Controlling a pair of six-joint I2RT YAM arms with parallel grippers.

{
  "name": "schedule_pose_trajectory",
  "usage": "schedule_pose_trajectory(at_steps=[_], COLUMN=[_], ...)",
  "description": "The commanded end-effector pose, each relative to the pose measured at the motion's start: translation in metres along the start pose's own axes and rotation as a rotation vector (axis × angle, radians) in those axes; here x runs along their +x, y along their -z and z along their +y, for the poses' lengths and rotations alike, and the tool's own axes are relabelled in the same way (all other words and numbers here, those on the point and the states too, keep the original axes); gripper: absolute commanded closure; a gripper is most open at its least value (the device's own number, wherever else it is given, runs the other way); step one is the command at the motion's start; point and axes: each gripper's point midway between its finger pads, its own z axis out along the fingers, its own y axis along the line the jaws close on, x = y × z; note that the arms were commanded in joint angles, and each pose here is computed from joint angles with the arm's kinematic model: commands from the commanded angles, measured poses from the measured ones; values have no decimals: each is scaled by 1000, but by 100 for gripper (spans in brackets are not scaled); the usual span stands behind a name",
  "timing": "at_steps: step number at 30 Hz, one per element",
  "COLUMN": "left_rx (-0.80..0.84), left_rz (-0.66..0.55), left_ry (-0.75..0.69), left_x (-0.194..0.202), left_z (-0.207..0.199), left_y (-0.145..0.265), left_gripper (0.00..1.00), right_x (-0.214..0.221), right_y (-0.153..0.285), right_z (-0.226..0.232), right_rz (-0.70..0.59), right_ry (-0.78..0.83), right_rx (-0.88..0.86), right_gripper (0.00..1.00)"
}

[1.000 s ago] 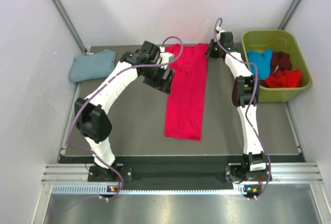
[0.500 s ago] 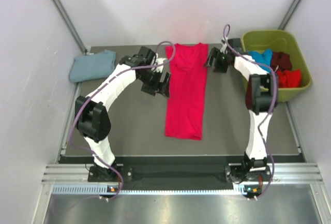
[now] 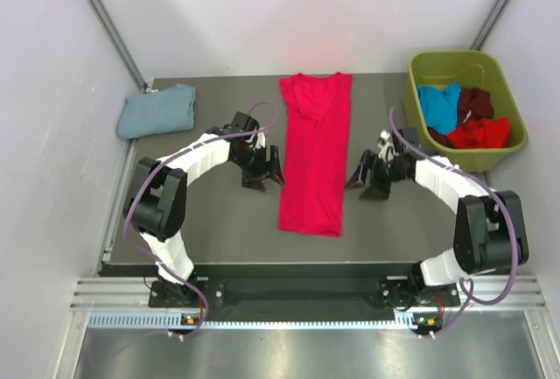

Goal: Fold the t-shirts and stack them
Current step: Fold the tshirt

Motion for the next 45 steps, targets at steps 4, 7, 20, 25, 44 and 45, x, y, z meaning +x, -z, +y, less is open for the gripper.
schedule_pose_trajectory(at_steps=[4,7,20,25,44,45], left_rx=[77,72,135,132,173,170], left_rz=[-5,16,81,104,215,225], left_ry=[87,109,140,145,149,155], left_x=[28,43,67,74,98,100], left_z=[-3,4,-3,-2,-17,-16], left_y=[3,2,-18,-23,-51,-53], left_gripper=[28,30,37,38,73,82], right_x=[83,103,102,101,104,107], right_y=[2,-2,-29,-39,-53,-52], right_z=[-23,-29,-25,-28,-17,-18], right_rz=[145,173,173,193,229,235], right_ry=[-82,-98,-85,-96,-81,-79], right_rx=[-20,-31,-52,-45,-49,-47], right_gripper=[37,37,47,47,60,70])
